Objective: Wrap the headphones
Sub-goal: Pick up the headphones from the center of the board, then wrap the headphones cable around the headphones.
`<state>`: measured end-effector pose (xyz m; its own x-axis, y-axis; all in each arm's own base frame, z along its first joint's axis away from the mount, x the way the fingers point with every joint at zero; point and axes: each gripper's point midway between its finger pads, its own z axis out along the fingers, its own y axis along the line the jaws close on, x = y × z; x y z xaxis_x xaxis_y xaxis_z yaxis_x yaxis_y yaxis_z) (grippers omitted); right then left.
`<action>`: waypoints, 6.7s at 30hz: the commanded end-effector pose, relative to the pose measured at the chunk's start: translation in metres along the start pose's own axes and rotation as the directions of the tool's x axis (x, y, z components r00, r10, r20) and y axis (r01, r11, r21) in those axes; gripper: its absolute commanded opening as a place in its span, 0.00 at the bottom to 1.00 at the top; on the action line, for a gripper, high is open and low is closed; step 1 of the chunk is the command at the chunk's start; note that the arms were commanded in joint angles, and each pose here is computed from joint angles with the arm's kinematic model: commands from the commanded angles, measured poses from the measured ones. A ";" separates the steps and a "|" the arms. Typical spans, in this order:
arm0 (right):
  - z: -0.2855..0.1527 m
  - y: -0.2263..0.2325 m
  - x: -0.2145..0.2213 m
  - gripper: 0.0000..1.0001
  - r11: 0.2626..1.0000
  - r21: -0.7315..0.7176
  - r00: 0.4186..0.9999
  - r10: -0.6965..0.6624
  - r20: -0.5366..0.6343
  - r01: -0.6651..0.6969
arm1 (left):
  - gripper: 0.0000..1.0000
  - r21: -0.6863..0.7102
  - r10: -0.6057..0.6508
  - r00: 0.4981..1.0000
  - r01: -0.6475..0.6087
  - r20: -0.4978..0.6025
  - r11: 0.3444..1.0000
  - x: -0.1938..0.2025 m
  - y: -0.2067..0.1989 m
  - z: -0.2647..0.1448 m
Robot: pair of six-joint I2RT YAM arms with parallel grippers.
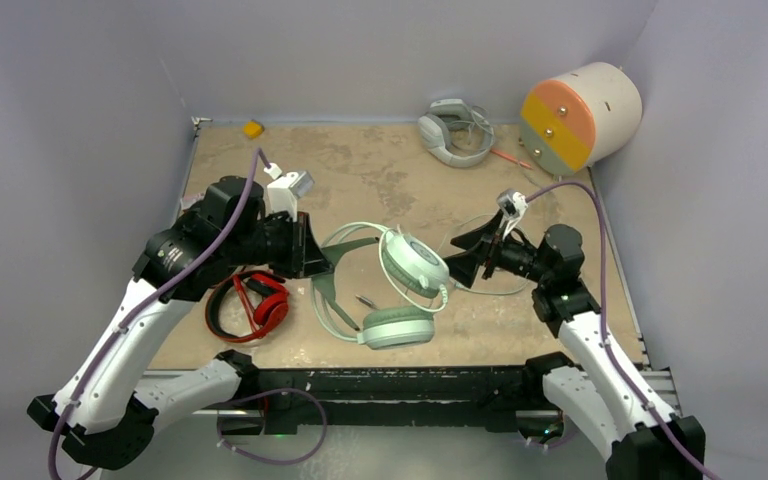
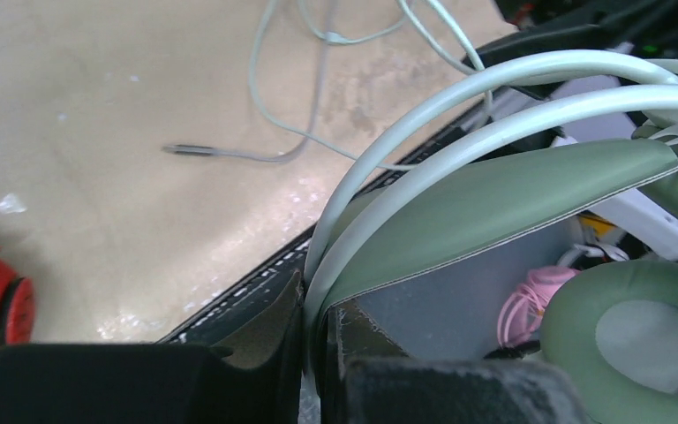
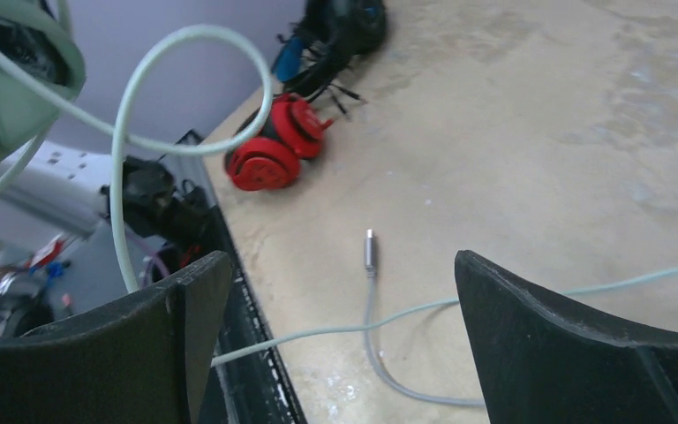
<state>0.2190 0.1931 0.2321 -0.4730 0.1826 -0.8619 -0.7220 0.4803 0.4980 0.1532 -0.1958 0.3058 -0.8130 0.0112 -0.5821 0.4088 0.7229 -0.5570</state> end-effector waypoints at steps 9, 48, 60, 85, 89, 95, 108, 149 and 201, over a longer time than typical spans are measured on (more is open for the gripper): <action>-0.020 0.072 -0.004 0.96 0.904 -0.380 0.980 -0.166 0.108 0.195 | 0.00 0.322 0.093 0.993 -0.113 0.077 0.940 -0.015 -0.066 -0.029; -0.126 -0.163 0.093 0.00 0.151 0.805 0.799 0.320 0.509 -0.574 | 0.00 -0.098 -0.120 0.939 0.159 0.321 0.982 -0.070 0.023 -0.028; -0.031 -0.107 0.053 0.00 0.767 0.562 0.944 0.317 0.088 -0.310 | 0.00 0.087 -0.216 0.930 0.199 0.298 0.976 -0.062 0.015 0.010; 0.031 0.101 0.092 0.00 0.957 -0.281 0.957 -0.019 -0.288 -0.065 | 0.00 -0.144 -0.297 0.643 0.541 0.706 0.829 -0.210 0.114 0.024; 0.029 0.121 0.079 0.02 0.949 -0.310 0.955 -0.041 -0.295 -0.055 | 0.00 -0.315 -0.176 0.616 0.602 0.768 0.734 -0.200 0.155 0.008; 0.036 0.131 0.063 0.09 0.950 -0.306 0.942 -0.046 -0.333 -0.062 | 0.00 -0.453 -0.113 0.678 0.595 0.726 0.664 -0.189 0.173 0.017; 0.053 0.131 0.026 0.03 0.977 -0.210 0.923 -0.105 -0.371 0.026 | 0.00 -0.727 0.058 0.853 0.405 0.519 0.554 -0.153 0.174 0.071; 0.061 -0.019 -0.042 0.13 0.850 0.365 0.903 -0.256 -0.345 0.381 | 0.00 -0.264 0.380 0.916 -0.401 -0.128 0.877 0.021 0.039 0.127; 0.070 0.061 0.100 0.18 0.970 -0.239 0.997 -0.066 -0.051 0.052 | 0.00 0.160 -0.404 0.875 0.373 0.268 0.914 -0.139 0.050 0.069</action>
<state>0.1763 0.2882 0.1356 -0.5506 0.0374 -0.8339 -0.7740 0.3513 0.5268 0.2857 -0.2125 0.2856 -0.8366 -0.3418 -0.4280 0.1404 0.6214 -0.7708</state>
